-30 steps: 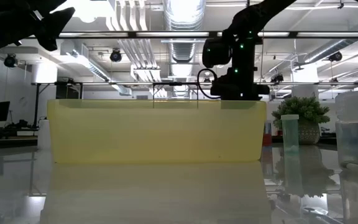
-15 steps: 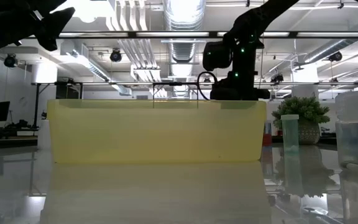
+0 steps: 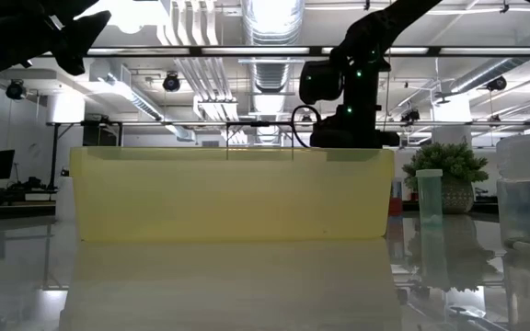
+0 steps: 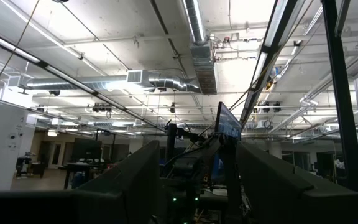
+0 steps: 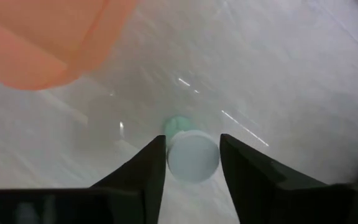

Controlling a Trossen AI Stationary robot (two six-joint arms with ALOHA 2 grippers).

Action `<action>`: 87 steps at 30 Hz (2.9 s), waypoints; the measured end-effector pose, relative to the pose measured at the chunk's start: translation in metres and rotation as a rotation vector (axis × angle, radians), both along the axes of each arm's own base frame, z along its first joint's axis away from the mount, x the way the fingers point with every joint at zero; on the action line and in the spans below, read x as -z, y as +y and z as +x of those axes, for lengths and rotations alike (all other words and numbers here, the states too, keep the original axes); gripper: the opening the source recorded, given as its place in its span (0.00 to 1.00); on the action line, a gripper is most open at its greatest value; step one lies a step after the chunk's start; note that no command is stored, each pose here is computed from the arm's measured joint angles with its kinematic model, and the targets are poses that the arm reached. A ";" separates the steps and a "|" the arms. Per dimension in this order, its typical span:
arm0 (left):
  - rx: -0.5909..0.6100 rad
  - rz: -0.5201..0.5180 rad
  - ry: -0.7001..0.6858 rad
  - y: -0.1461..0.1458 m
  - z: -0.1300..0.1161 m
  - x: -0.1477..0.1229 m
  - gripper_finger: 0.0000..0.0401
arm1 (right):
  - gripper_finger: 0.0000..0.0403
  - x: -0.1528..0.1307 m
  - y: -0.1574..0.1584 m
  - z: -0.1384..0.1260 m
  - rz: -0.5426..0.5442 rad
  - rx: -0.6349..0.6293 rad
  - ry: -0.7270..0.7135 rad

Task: Pick and place medicine bottles into bin by pill shape (circle, oval)
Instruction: Put the top green tablet bottle into the orange bin

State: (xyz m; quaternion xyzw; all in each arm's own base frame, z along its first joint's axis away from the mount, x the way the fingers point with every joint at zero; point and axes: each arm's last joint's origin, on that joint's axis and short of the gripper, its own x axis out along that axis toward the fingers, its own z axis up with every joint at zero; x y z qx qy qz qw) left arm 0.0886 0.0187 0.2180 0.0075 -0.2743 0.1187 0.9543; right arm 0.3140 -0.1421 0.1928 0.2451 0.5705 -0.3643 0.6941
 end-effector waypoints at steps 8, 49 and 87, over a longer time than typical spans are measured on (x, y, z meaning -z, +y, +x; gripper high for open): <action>0.000 0.000 0.000 0.000 0.000 0.000 0.49 | 0.27 0.000 0.000 0.000 -0.001 -0.001 0.001; 0.001 -0.001 -0.003 0.000 0.000 0.000 0.49 | 0.28 -0.139 0.000 0.044 -0.194 -0.287 -0.228; 0.000 0.000 -0.002 0.000 0.000 0.000 0.49 | 0.28 -0.045 -0.086 0.121 -0.112 -0.528 0.010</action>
